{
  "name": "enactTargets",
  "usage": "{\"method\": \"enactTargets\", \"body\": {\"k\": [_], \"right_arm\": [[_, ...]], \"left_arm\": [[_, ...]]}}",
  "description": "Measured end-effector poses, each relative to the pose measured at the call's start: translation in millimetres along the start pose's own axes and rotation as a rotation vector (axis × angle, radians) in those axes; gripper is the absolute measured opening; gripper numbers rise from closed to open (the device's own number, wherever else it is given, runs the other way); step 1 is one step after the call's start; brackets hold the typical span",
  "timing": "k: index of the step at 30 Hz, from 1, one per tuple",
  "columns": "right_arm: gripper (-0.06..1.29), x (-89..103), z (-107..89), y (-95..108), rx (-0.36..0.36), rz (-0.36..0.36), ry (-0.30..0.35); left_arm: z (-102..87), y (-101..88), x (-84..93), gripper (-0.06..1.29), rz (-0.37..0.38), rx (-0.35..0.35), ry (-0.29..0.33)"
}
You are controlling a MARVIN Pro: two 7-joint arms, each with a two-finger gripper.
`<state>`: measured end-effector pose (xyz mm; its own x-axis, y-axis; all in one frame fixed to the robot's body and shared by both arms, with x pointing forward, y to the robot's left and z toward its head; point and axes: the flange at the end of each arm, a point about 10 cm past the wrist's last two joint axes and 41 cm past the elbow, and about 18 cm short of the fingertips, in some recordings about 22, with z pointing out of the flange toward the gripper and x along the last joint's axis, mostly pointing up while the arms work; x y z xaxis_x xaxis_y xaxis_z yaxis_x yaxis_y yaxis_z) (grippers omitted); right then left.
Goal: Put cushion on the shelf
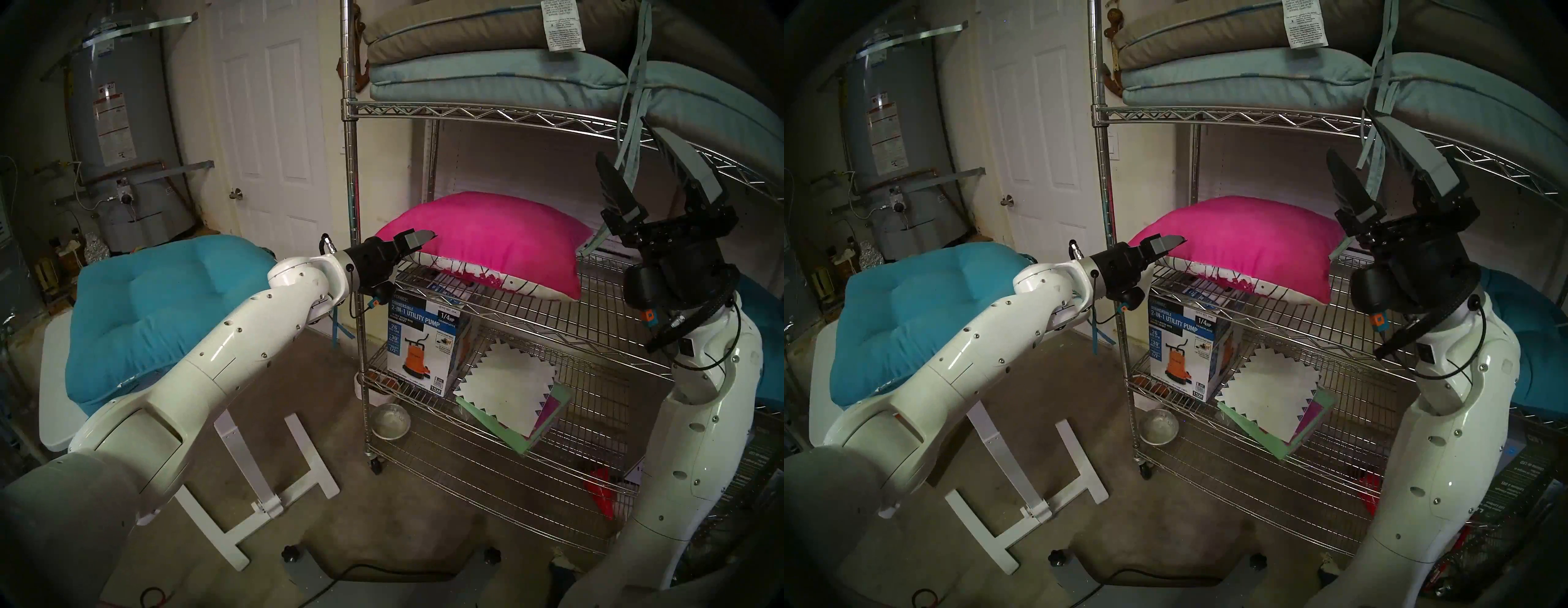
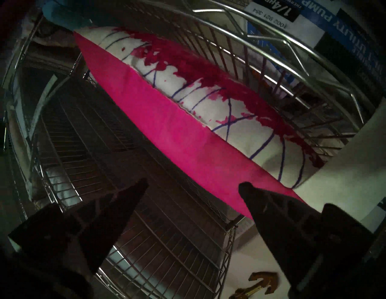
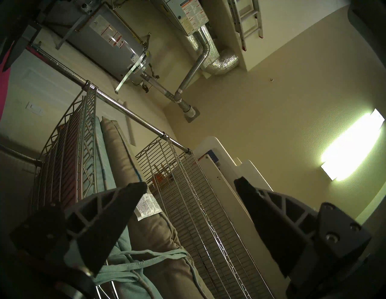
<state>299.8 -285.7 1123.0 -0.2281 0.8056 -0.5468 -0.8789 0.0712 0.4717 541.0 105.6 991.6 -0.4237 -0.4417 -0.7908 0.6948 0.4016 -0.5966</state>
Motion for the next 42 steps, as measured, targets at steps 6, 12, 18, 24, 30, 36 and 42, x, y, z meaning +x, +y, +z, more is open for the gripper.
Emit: {"method": "enactTargets", "body": {"k": [6, 12, 18, 24, 30, 36, 42], "right_arm": [[1.19, 0.0, -0.1, 0.0, 0.000, 0.000, -0.001], [1.19, 0.0, -0.1, 0.0, 0.000, 0.000, -0.001], [1.19, -0.1, -0.1, -0.1, 0.000, 0.000, -0.002], [1.19, 0.0, -0.1, -0.1, -0.001, 0.000, -0.002], [1.19, 0.0, -0.1, -0.1, -0.001, 0.001, -0.002], [1.19, 0.0, -0.1, 0.0, -0.001, 0.001, -0.003], [1.20, 0.0, 0.1, 0.0, -0.002, 0.001, -0.003]], "left_arm": [[-9.2, -14.1, 9.9, 1.22, 0.001, 0.051, 0.014], [-16.7, -30.8, 17.2, 1.22, 0.006, 0.101, 0.026], [-26.0, -48.4, 17.4, 1.23, 0.023, 0.142, 0.027], [-38.6, -63.3, 14.3, 1.23, 0.044, 0.165, 0.023], [-51.4, -75.8, 12.2, 1.23, 0.060, 0.157, 0.019], [-63.9, -88.3, 11.7, 1.23, 0.070, 0.130, 0.012], [-74.3, -98.4, 12.3, 1.23, 0.073, 0.085, 0.001]]}}
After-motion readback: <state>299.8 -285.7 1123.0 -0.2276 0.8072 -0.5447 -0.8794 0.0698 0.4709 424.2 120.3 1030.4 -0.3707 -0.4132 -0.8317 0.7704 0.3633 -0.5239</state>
